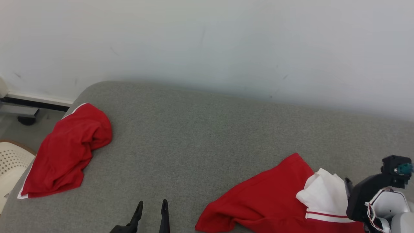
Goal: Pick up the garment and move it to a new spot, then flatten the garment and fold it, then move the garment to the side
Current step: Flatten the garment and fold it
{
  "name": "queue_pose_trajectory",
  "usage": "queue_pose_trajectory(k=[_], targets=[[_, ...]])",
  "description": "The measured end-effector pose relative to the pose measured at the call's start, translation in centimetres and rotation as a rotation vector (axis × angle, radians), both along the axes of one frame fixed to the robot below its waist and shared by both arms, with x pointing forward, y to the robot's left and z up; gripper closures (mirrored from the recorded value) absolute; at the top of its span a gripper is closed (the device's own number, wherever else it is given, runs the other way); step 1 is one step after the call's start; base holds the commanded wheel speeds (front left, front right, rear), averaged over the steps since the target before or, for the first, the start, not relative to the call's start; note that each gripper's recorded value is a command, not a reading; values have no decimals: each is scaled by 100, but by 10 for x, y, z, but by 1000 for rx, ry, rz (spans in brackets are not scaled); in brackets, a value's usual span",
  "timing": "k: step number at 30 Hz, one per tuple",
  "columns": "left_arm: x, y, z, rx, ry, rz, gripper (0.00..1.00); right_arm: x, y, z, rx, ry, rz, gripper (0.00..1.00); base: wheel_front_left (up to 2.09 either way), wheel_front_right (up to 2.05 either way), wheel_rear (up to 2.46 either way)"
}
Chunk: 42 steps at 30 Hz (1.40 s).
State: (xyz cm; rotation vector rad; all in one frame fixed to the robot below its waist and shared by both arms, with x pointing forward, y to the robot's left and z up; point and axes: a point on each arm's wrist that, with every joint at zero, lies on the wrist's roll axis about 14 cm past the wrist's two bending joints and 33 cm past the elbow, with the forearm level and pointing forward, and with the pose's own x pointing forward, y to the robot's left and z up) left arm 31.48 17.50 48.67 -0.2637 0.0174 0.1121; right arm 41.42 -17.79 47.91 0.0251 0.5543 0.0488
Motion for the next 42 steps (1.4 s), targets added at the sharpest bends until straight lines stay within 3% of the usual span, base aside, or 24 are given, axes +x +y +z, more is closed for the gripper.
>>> queue_pose_trajectory(k=[8, 21, 22, 23, 24, 36, 37, 38, 39, 42], targets=[[-10, 4, -12, 4, 49, -9, 0, 32, 16, -29, -50, 129, 56, 0, 0, 0, 0], [-9, 17, -27, 2, 108, 42, 0, 63, 40, -76, -22, 265, 78, 0, 0, 0, 0], [-8, 18, -28, 2, 112, 43, 0, 64, 43, -77, -24, 265, 87, 45, 0, 0, 0], [-8, 18, -29, 3, 114, 46, 0, 67, 46, -78, -29, 255, 98, 64, 0, 0, 0], [-8, 18, -30, 2, 117, 47, 0, 69, 48, -77, -39, 246, 108, 100, 0, 0, 0], [1, 7, -27, -10, 102, 9, 0, 64, 25, -61, -59, 188, 87, 100, 0, 0, 0], [1, 5, -26, -10, 101, 4, 0, 64, 23, -58, -53, 180, 80, 77, 0, 0, 0], [2, 4, -26, -10, 98, -2, 0, 62, 22, -56, -50, 179, 79, 77, 0, 0, 0], [2, 2, -25, -10, 96, -6, 0, 61, 21, -55, -46, 179, 77, 0, 0, 0, 0], [3, 0, -24, -11, 93, -15, 0, 58, 23, -54, -49, 197, 92, 0, 0, 0, 0]])
